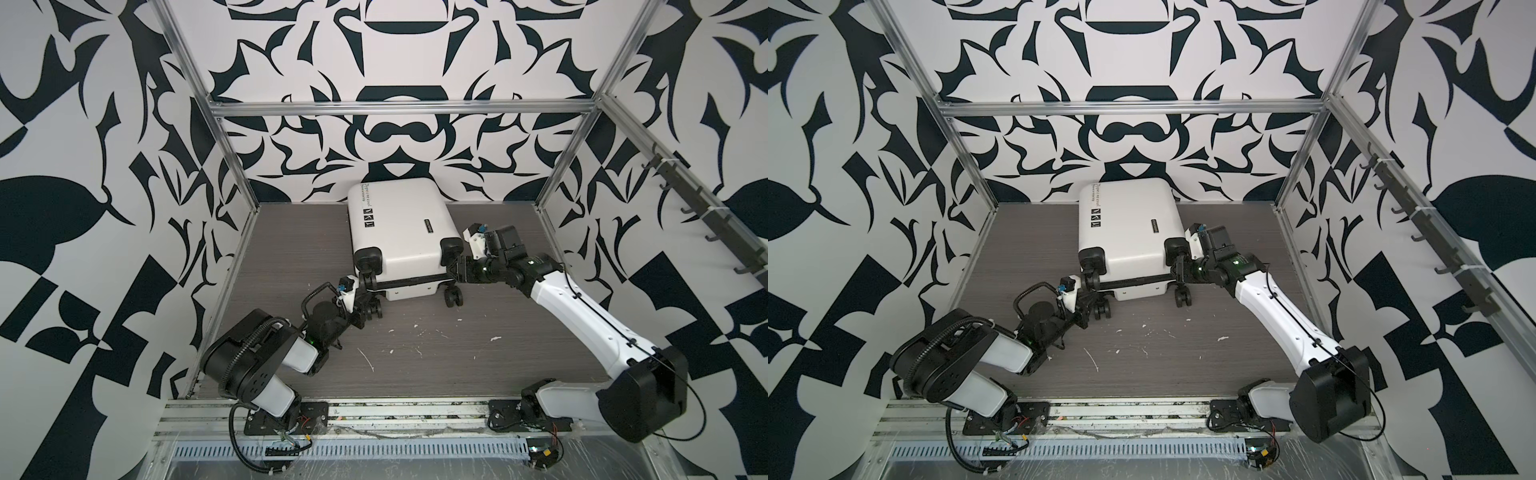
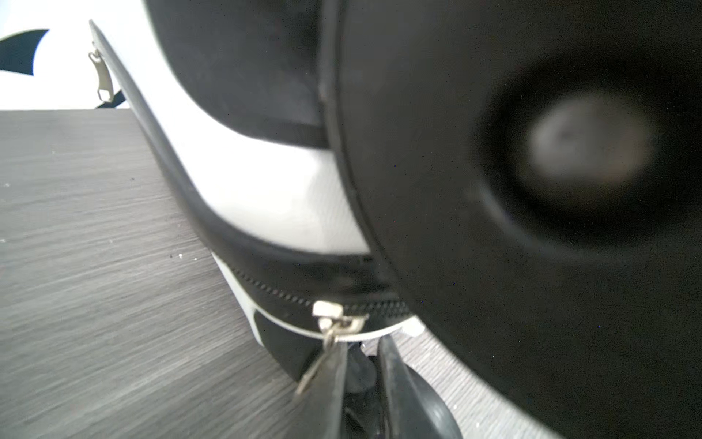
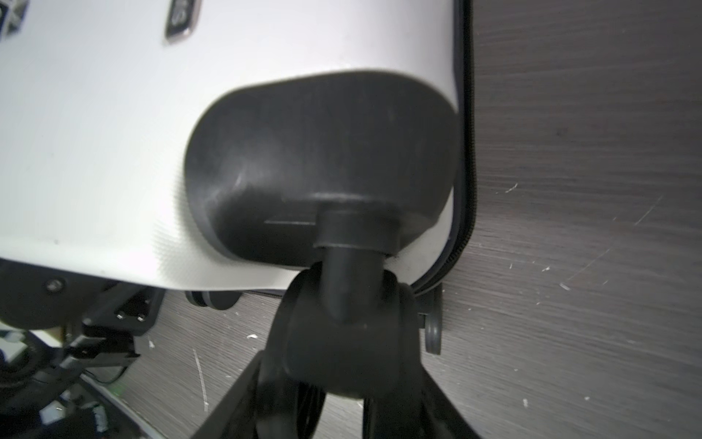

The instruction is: Pack the luggage

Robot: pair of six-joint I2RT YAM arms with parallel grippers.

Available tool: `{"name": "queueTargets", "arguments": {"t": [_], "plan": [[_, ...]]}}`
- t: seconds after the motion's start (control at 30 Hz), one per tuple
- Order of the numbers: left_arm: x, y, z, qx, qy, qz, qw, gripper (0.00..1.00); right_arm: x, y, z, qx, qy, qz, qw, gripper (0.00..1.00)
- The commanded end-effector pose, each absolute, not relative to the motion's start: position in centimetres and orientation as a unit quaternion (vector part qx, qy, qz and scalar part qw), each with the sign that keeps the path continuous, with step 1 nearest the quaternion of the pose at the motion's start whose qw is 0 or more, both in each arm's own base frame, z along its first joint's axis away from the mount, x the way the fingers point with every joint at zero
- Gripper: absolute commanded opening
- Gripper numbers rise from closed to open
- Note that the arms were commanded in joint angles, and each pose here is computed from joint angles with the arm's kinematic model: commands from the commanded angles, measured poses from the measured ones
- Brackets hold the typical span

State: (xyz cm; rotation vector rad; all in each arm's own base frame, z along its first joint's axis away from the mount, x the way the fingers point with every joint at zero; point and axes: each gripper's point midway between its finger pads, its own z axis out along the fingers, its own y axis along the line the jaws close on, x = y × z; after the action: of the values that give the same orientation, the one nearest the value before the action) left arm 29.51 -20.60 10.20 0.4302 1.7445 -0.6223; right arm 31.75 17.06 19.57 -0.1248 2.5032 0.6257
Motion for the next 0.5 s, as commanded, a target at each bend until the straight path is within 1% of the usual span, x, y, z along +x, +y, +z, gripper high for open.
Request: {"name": "queueTargets", "arguments": {"t": [0.0, 0.17, 0.3, 0.47], "plan": [[29.9, -20.5, 12.6, 0.186, 0.712, -0.269, 0.621, 0.13, 32.4, 17.6, 21.3, -0.055, 0.922, 0.241, 0.298, 0.5], [29.8, -20.6, 13.3, 0.191, 0.705, -0.273, 0.626, 0.07, 32.2, 17.6, 21.3, -0.056, 0.922, 0.241, 0.296, 0.45], [29.7, -20.5, 13.9, 0.191, 0.7, -0.274, 0.632, 0.0, 32.1, 17.6, 21.1, -0.056, 0.923, 0.242, 0.293, 0.4], [29.3, -20.4, 14.3, 0.197, 0.697, -0.275, 0.632, 0.0, 32.0, 17.7, 20.9, -0.057, 0.923, 0.243, 0.291, 0.35]]}}
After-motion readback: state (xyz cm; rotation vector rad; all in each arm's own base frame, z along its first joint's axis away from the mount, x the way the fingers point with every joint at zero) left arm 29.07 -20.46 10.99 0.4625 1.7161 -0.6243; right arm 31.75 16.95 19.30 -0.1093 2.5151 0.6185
